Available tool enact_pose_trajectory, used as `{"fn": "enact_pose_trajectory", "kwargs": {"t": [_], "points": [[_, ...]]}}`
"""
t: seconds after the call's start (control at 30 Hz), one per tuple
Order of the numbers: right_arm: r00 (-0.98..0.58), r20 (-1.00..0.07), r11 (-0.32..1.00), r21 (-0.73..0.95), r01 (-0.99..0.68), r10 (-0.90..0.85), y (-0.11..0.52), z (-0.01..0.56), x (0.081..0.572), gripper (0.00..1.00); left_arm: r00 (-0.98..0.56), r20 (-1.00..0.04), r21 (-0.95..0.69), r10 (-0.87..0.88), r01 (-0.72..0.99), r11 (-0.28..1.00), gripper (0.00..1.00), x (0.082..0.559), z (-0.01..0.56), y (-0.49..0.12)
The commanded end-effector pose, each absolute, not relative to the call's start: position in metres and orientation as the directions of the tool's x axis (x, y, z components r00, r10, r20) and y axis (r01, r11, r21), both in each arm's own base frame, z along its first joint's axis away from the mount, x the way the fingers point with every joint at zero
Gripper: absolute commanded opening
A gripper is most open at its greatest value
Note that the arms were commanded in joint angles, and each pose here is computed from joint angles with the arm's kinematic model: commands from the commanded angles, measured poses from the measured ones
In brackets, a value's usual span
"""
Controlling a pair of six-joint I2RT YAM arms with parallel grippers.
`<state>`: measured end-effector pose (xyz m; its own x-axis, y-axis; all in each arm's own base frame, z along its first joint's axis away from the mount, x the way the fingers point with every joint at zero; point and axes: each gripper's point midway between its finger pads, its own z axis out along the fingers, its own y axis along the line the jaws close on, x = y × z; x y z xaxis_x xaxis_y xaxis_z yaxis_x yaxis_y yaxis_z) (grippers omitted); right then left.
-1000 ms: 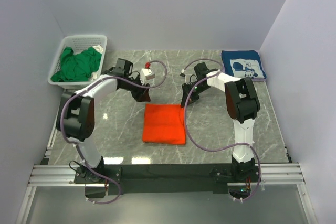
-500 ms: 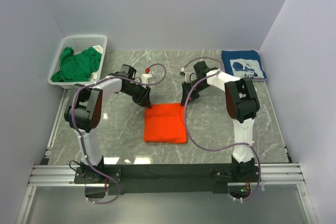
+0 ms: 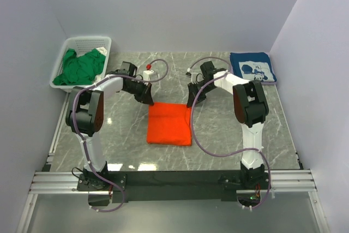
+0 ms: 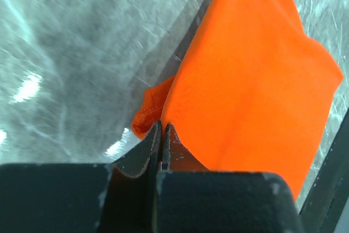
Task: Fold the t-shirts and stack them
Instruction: Fold the tshirt
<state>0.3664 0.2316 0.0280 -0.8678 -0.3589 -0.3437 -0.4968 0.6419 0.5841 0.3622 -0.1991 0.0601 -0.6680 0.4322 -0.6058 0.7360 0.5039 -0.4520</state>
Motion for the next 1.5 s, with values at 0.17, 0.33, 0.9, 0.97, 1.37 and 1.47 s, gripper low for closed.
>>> {"fn": "enact_pose_trajectory", "kwargs": {"t": [0.17, 0.33, 0.9, 0.97, 1.37, 1.47], "points": [[-0.853, -0.378, 0.677, 0.523, -0.518, -0.359, 0.234, 0.025, 0.390, 0.00, -0.657, -0.625, -0.386, 0.422, 0.729, 0.565, 0.01, 0.396, 0.053, -0.193], [-0.853, -0.401, 0.733, 0.458, -0.503, -0.335, 0.230, 0.028, 0.416, 0.00, -0.659, -0.623, -0.337, 0.421, 0.712, 0.617, 0.01, 0.421, 0.039, -0.189], [-0.774, -0.618, 0.598, 0.571, -0.562, -0.137, 0.249, 0.176, 0.406, 0.53, -0.703, -0.710, -0.536, 0.052, 0.586, 0.607, 0.50, 0.414, 0.170, -0.190], [-0.831, -0.545, 0.512, 0.686, -0.518, -0.111, 0.267, 0.176, 0.389, 0.43, -0.796, -0.605, -0.687, -0.015, 0.512, 0.516, 0.47, 0.395, 0.169, -0.205], [-0.957, -0.275, 0.541, 0.793, -0.280, -0.092, 0.284, 0.054, 0.384, 0.44, -0.933, -0.327, -0.843, -0.148, 0.218, 0.491, 0.37, 0.387, 0.062, -0.240], [-0.965, -0.255, 0.602, 0.762, -0.241, -0.064, 0.273, 0.029, 0.402, 0.44, -0.947, -0.282, -0.832, -0.156, 0.160, 0.532, 0.36, 0.394, 0.027, -0.230]]}}
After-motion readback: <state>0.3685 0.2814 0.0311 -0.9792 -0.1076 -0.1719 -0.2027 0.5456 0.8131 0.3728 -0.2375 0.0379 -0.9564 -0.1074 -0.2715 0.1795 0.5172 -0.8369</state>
